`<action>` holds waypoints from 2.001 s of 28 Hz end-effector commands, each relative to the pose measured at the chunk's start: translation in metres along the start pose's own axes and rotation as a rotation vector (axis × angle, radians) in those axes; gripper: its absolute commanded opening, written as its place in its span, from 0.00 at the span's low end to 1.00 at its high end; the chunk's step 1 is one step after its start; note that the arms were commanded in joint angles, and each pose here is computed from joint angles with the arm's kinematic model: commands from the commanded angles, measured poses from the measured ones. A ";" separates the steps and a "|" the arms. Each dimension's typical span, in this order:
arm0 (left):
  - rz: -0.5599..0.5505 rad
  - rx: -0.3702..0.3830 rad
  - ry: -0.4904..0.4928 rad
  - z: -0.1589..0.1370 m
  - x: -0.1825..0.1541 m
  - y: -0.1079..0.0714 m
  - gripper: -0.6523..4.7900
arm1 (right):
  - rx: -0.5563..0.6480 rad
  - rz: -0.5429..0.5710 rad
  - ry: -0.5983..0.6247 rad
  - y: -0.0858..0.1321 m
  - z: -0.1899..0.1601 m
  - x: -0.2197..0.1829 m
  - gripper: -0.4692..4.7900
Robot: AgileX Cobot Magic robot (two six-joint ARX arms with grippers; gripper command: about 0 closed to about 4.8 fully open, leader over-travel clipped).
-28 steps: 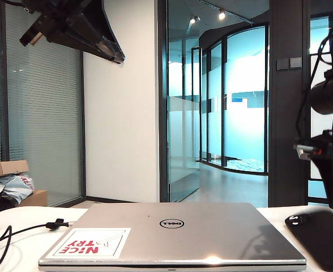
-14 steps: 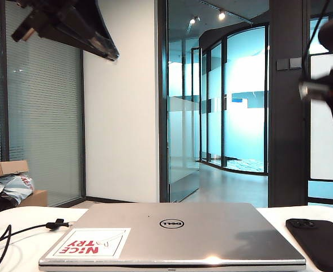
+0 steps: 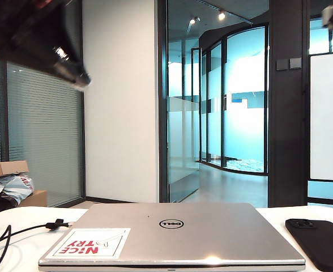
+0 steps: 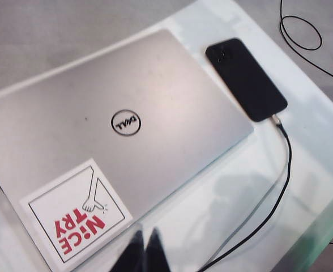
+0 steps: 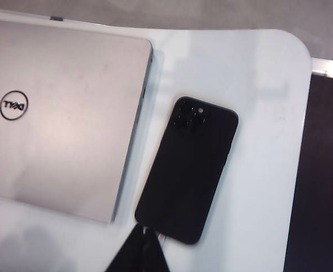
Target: Pick up the charging cable and the phone, plug the charging cable into the charging port on the phone, and finally place them back on the table.
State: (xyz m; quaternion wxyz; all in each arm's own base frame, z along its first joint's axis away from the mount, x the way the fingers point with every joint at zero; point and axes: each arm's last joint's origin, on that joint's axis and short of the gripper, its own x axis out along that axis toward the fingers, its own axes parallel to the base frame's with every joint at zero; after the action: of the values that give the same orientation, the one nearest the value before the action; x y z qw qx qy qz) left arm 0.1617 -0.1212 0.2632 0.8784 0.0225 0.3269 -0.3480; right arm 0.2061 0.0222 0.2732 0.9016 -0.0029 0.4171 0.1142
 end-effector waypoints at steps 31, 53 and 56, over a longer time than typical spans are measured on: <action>-0.027 0.073 -0.392 -0.054 0.010 0.008 0.11 | -0.043 -0.005 -0.273 0.005 -0.068 -0.019 0.09; 0.516 -0.039 -0.733 -0.101 -0.065 0.063 0.11 | -0.043 -0.005 -0.273 0.005 -0.068 -0.019 0.09; 0.548 -0.049 -0.736 -0.113 -0.063 0.064 0.11 | -0.043 -0.006 -0.273 0.005 -0.068 -0.019 0.09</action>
State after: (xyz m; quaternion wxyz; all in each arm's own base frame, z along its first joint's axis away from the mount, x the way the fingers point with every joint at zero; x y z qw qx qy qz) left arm 0.1057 -0.0057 0.2029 0.9955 -0.0390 -0.0190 -0.0837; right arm 0.1411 0.0163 0.2408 0.9468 -0.0060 0.2988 0.1195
